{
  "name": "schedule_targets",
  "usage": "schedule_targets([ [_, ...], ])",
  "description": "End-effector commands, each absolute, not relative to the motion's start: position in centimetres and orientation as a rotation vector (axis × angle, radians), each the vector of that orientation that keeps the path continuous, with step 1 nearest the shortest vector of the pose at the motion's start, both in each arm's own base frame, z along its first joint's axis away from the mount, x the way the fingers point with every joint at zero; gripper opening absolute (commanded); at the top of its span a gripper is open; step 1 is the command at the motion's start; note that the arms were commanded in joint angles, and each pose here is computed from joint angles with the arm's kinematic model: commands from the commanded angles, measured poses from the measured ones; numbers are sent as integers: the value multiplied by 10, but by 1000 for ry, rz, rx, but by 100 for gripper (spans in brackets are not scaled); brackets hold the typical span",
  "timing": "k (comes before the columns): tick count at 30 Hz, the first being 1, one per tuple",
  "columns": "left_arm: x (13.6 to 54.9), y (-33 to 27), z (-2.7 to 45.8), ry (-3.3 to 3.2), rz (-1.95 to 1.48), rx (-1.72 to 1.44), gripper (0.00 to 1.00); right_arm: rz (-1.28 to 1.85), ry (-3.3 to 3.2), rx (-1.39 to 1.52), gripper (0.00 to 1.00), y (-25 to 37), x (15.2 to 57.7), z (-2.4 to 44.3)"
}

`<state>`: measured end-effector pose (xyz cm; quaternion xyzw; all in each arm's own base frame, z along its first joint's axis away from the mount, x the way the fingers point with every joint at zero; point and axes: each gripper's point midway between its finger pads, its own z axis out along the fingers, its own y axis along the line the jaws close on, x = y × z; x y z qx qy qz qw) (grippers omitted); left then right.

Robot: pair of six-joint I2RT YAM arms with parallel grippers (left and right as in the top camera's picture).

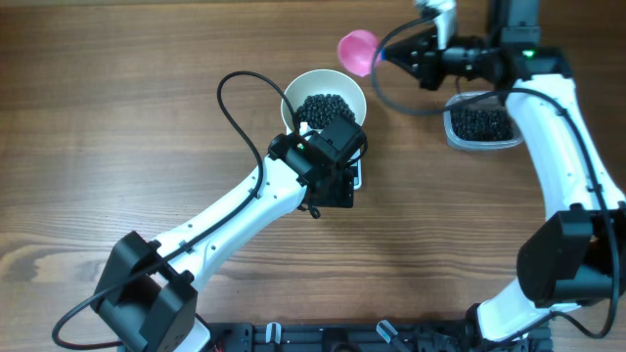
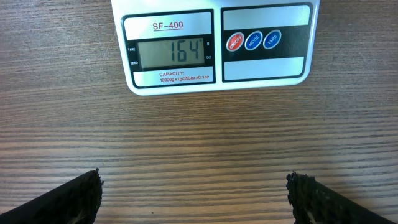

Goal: Scoop item into bowl and weigh 150g on scale
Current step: 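Raise the empty scoop and swing it back over the bowl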

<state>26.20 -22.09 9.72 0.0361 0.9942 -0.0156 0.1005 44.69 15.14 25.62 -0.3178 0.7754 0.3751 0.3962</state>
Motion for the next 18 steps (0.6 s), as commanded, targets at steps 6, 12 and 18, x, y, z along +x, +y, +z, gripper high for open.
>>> schedule_targets([
  [6, 262, -219, 93, 2936, -12, 101, 100, 1042, 1939, -668, 4, 118, 448, 281],
  [12, 261, -219, 93, 2936, -12, 102, 100, 1033, 1949, -677, 4, 116, 446, 278],
  [18, 261, -219, 93, 2936, -12, 102, 100, 882, 1833, -873, 4, 116, 447, 275],
])
